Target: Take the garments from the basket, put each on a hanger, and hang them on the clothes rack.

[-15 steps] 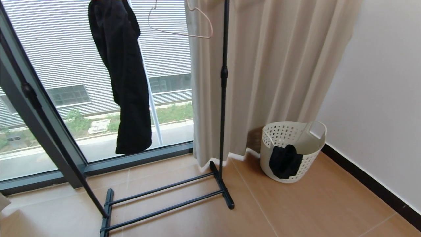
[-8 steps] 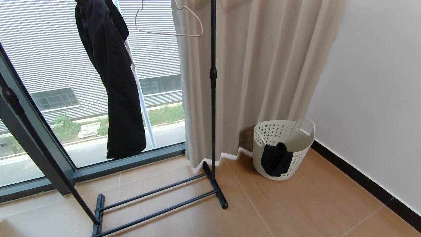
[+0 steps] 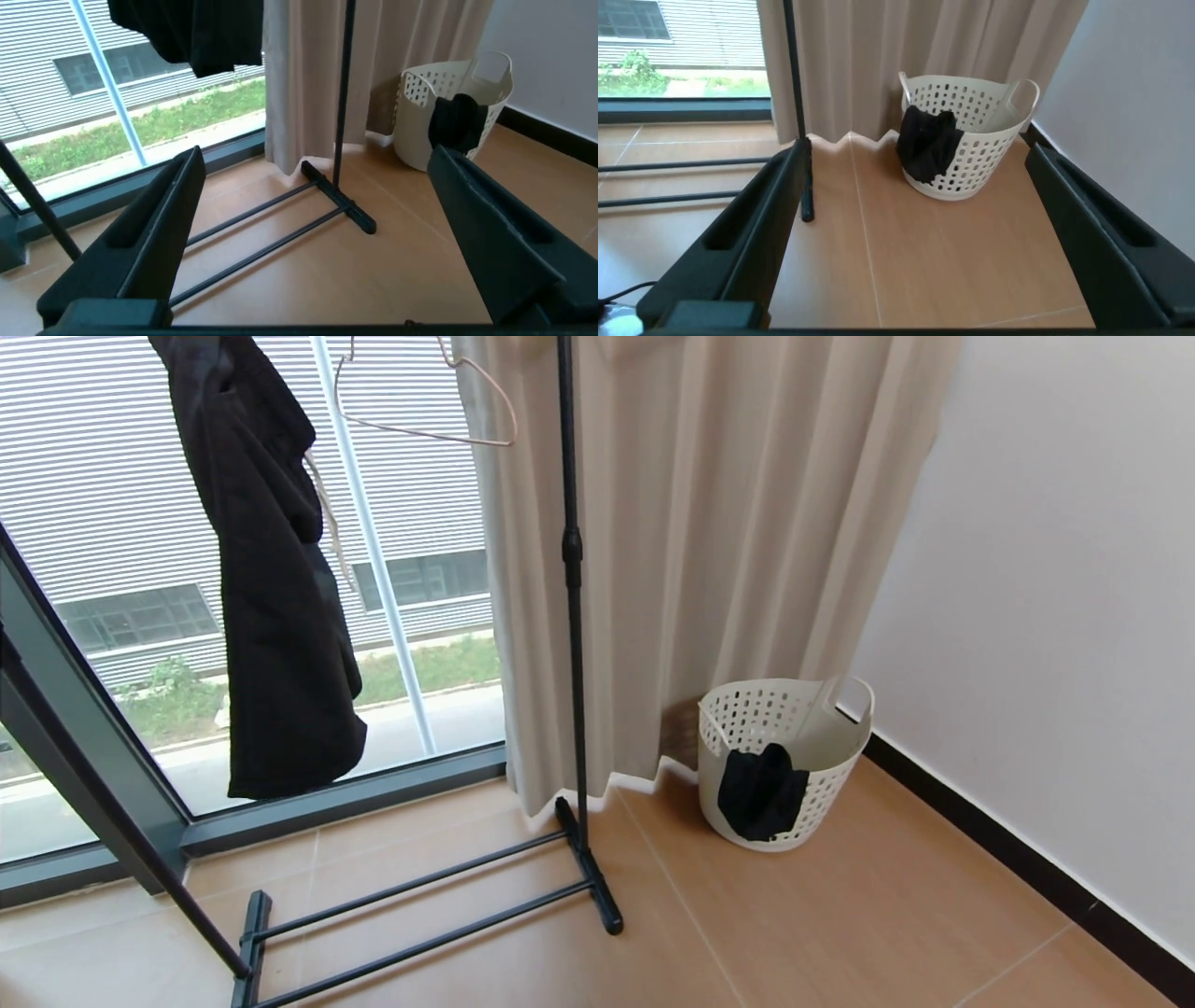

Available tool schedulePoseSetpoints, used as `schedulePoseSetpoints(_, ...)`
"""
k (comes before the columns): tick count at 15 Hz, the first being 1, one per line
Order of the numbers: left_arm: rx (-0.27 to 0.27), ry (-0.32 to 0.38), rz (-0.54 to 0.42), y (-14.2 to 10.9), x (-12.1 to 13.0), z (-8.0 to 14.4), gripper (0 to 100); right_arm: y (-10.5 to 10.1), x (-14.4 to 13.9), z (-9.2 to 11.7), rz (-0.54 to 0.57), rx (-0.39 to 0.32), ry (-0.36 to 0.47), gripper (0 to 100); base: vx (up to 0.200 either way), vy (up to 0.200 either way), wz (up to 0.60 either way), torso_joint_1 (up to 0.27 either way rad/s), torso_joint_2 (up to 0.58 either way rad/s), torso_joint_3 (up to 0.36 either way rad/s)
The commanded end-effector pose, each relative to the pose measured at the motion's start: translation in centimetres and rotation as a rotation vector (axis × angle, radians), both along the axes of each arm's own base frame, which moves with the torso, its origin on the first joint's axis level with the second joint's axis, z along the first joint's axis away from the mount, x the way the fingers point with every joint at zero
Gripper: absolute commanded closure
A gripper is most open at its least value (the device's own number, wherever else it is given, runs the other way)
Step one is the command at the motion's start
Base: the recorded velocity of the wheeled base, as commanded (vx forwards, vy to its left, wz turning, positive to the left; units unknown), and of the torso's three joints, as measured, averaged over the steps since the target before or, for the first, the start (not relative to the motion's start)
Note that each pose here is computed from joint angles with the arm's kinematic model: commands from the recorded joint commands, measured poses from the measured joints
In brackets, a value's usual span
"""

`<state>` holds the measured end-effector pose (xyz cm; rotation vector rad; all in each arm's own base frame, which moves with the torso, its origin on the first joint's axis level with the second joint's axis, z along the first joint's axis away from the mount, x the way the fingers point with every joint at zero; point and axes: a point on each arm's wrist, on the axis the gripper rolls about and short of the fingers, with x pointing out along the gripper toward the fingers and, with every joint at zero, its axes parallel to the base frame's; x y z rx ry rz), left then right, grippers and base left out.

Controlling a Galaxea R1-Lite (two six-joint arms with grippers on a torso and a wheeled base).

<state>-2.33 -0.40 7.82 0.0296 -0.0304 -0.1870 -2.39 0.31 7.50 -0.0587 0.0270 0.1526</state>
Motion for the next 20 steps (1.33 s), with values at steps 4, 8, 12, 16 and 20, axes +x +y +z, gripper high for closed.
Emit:
schedulePoseSetpoints(4,0.000,0.000,0.000,0.00,0.01,0.01,0,0.00,-0.01,0.01,0.002,0.000,-0.001,0,0.000,-0.200,0.00,0.004,0.00,0.005)
schedulePoseSetpoints(8,0.000,0.000,0.000,0.00,0.01,0.01,0,0.00,-0.01,0.01,0.000,0.000,-0.001,0,0.100,-0.200,0.00,0.001,0.00,0.001)
schedulePoseSetpoints(12,-0.001,0.000,0.000,0.00,0.01,0.01,0,0.00,-0.01,0.01,0.000,0.001,-0.001,0,0.200,-0.100,0.00,0.001,0.00,0.000)
schedulePoseSetpoints(16,-0.001,0.000,0.000,0.00,0.01,0.01,0,0.00,-0.01,0.01,0.002,0.001,-0.001,0,0.200,0.000,0.00,0.002,0.00,0.004)
schedulePoseSetpoints(20,-0.001,0.000,0.000,0.00,0.01,0.01,0,0.00,-0.02,0.01,0.002,0.001,-0.002,0,0.200,0.000,0.00,0.004,0.00,0.006)
